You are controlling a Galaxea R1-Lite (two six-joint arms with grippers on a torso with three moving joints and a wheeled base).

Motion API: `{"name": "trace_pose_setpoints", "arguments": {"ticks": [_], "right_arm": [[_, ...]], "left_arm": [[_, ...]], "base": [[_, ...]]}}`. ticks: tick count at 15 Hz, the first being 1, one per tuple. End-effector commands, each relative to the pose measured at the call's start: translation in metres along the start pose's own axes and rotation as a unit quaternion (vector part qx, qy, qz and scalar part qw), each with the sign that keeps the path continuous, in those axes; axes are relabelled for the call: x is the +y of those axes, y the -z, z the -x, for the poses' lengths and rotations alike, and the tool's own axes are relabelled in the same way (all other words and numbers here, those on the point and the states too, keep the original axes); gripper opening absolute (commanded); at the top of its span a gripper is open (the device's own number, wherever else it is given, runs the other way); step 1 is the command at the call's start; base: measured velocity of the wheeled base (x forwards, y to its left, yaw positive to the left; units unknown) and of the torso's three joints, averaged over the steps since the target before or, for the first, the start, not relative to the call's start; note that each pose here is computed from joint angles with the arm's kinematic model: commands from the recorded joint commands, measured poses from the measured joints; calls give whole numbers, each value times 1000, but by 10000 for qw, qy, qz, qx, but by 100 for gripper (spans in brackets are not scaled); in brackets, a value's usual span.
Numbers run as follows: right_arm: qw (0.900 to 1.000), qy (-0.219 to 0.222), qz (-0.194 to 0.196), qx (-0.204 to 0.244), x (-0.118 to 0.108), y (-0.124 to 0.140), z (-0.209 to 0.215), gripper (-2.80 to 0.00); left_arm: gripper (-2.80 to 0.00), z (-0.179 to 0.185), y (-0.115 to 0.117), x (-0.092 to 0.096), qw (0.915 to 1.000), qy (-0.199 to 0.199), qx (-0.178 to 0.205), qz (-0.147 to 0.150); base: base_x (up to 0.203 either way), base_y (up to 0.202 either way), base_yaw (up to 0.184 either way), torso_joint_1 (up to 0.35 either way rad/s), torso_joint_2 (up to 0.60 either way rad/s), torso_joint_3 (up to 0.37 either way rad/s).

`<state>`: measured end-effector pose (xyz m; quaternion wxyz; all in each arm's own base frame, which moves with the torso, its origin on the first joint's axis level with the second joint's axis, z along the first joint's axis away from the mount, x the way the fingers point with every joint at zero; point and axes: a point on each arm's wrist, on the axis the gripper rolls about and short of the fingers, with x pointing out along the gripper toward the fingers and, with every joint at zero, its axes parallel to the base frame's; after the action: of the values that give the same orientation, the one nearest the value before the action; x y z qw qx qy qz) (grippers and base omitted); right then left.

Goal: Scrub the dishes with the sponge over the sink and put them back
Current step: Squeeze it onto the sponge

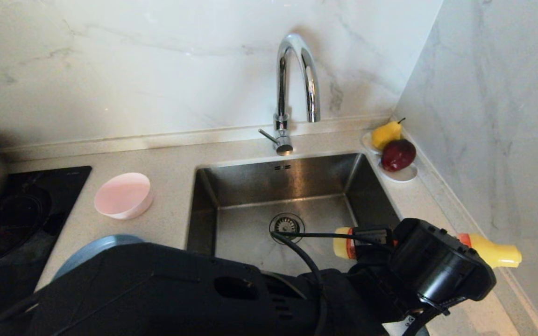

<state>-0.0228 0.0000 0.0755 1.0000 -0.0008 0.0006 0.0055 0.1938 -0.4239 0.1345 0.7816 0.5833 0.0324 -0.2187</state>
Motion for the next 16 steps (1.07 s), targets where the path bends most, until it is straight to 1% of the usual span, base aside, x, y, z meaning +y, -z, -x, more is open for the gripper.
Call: {"name": "trace_pose_setpoints", "arguments": {"ticks": [1,4,6,10,13,16], "right_arm": [[10000,-6,-1,-13,0,0,0,-280],[10000,-6,-1,1,0,0,0,-280],[10000,-6,-1,-5,0,0,0,-280],[10000,-12,-1,-3,0,0,0,-280],[10000,-6,-1,-13,0,0,0,-280],[10000,-6,-1,1,0,0,0,-280]], "left_arm": [[-280,-7,2,-12,9990,-149,346,-234],[-280,-16,4,-26,9978,-175,532,-348],[-280,-23,3,-36,9962,-271,724,-411],[-280,-32,-1,-45,9945,-390,862,-445],[-280,-37,1,-55,9914,-475,1073,-573],[-280,-41,0,-59,9887,-610,1235,-583]], "base": [[0,0,0,0,0,0],[0,0,0,0,0,0],[0,0,0,0,0,0],[0,0,0,0,0,0],[0,0,0,0,0,0],[0,0,0,0,0,0]]}}
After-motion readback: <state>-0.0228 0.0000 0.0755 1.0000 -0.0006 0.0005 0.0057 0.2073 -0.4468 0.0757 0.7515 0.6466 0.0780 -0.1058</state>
